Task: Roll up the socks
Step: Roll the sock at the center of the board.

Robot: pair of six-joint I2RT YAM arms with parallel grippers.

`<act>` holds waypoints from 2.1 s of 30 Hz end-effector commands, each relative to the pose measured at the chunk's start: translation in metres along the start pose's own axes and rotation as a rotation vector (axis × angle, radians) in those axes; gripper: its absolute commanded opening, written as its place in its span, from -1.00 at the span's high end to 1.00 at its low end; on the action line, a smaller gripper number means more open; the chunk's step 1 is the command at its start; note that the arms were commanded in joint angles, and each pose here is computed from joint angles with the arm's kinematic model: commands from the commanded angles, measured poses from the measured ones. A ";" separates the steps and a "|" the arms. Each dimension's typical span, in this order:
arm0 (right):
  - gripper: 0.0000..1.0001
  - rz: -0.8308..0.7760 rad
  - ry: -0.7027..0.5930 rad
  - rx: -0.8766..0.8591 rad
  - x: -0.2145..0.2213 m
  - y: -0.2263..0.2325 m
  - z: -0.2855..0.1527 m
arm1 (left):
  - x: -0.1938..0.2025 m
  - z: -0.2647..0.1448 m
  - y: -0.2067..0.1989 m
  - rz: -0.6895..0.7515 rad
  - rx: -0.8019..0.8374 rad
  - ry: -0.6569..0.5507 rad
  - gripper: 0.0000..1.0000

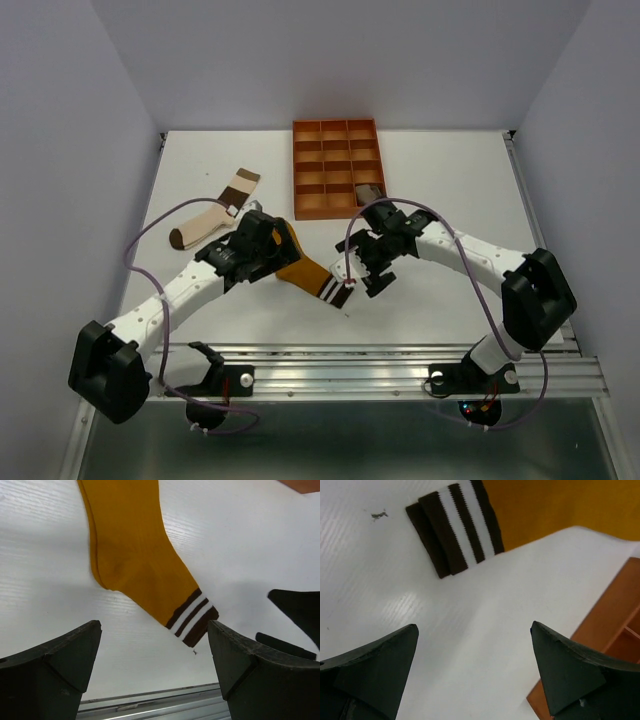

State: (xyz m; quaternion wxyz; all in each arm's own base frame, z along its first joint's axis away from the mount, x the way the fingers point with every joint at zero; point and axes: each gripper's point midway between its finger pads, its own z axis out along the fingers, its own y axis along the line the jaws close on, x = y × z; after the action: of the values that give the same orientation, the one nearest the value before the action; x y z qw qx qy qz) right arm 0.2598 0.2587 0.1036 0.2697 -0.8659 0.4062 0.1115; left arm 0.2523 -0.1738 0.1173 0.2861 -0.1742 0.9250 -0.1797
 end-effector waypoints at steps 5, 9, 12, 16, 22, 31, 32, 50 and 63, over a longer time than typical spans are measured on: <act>-0.95 -0.045 -0.235 -0.071 -0.027 0.020 0.032 | 0.019 -0.002 0.000 -0.133 0.048 0.004 -0.98; -0.73 -0.008 -0.259 -0.105 -0.025 0.024 0.046 | 0.027 0.008 0.005 -0.130 0.017 0.033 -0.98; -0.65 -0.005 -0.274 -0.112 -0.022 0.026 0.057 | 0.029 0.014 0.004 -0.120 0.004 0.049 -0.98; -0.54 -0.018 -0.277 -0.071 -0.017 0.018 0.071 | 0.030 0.021 0.004 -0.103 -0.014 0.065 -0.98; -0.26 -0.012 -0.286 -0.078 -0.014 0.023 0.079 | 0.032 0.026 0.004 -0.087 -0.023 0.083 -0.98; 0.24 0.005 -0.244 -0.111 -0.001 0.029 0.090 | 0.035 0.028 0.006 -0.062 -0.037 0.096 -0.98; 0.36 0.002 -0.242 -0.120 0.000 0.030 0.092 | 0.034 0.029 0.006 -0.060 -0.041 0.096 -0.98; 0.84 0.265 -0.251 -0.482 -0.019 0.066 0.060 | 0.033 0.038 0.002 0.019 -0.041 0.116 -0.98; 0.80 0.655 -0.156 -0.526 -0.029 0.060 0.056 | 0.054 0.017 0.004 -0.021 0.071 0.136 -0.98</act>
State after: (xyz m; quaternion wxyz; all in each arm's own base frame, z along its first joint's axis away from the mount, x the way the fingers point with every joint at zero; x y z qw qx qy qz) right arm 0.2017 0.2699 0.0311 0.0420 -0.7643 0.5458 0.3409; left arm 0.2245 -0.1919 0.0720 0.2235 -0.1627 0.9395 -0.2024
